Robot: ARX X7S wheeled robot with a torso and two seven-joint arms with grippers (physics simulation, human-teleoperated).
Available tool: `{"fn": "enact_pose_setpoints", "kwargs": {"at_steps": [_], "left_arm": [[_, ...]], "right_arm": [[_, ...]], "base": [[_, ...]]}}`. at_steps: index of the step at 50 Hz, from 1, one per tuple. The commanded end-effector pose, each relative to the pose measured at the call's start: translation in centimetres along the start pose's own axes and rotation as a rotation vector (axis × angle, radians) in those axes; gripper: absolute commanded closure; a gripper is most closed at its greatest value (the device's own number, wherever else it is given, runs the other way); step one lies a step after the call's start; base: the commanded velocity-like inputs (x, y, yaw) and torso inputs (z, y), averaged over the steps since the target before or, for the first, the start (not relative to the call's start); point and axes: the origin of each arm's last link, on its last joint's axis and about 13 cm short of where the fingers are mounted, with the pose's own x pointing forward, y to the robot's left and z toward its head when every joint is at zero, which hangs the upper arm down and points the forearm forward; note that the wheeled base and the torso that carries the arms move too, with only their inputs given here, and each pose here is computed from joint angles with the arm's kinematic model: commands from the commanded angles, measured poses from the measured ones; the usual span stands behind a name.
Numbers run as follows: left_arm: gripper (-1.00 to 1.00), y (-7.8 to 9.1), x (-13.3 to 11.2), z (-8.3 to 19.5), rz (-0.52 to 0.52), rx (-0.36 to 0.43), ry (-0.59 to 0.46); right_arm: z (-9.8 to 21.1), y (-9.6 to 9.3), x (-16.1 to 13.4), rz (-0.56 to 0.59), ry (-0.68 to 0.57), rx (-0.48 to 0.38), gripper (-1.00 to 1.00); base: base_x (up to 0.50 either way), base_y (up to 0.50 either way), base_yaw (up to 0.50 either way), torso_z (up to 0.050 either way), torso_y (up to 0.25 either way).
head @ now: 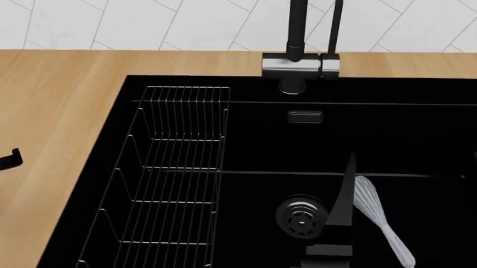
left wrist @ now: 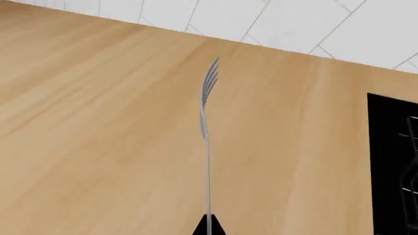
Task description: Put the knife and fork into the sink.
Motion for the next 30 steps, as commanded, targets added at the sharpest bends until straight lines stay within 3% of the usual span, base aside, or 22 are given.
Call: {"fn": "enact_pose_setpoints", "kwargs": {"at_steps": [1, 8, 14, 16, 18, 19, 21, 26, 30], "left_arm": [[1.0, -0.2, -2.7, 2.8, -0.038, 0.072, -0.201], [1.0, -0.3, -4.6, 4.2, -0.061, 0.173, -0.349], [1.0, -0.5, -5.4, 4.2, -0.13, 0.434, -0.498], [1.0, -0.5, -5.5, 4.1, -0.095, 0.586, -0.63], [1.0, -0.6, -5.6, 4.1, -0.082, 0.68, -0.717], [1.0, -0.6, -5.6, 4.2, -0.043, 0.778, -0.8], [1.0, -0.6, -5.6, 4.4, -0.014, 0.856, -0.884], [1.0, -0.7, -5.8, 4.8, -0.008, 0.957, -0.992], [1.0, -0.7, -6.2, 5.4, 0.061, 1.122, -1.17]], "right_arm": [[-0.1, 0.0, 0.5, 0.0, -0.029, 0.008, -1.0], [-0.1, 0.0, 0.5, -0.001, -0.032, 0.01, -1.0], [-0.1, 0.0, 0.5, 0.001, -0.033, 0.012, -1.0], [-0.1, 0.0, 0.5, 0.002, -0.034, 0.013, -1.0], [0.0, 0.0, 0.5, 0.003, -0.035, 0.013, -1.0], [0.0, 0.0, 0.5, 0.004, -0.035, 0.013, -1.0], [-0.1, 0.0, 0.5, 0.004, -0.034, 0.014, -1.0], [-0.2, 0.0, 0.6, 0.005, -0.032, 0.015, -1.0], [-0.1, 0.0, 0.7, 0.007, -0.033, 0.018, -1.0]], "base": [[0.0, 0.0, 0.0, 0.0, 0.0], [0.0, 0.0, 0.0, 0.0, 0.0], [0.0, 0.0, 0.0, 0.0, 0.0], [0.0, 0.0, 0.0, 0.0, 0.0], [0.0, 0.0, 0.0, 0.0, 0.0], [0.0, 0.0, 0.0, 0.0, 0.0], [0.0, 0.0, 0.0, 0.0, 0.0], [0.0, 0.0, 0.0, 0.0, 0.0], [0.0, 0.0, 0.0, 0.0, 0.0]]}}
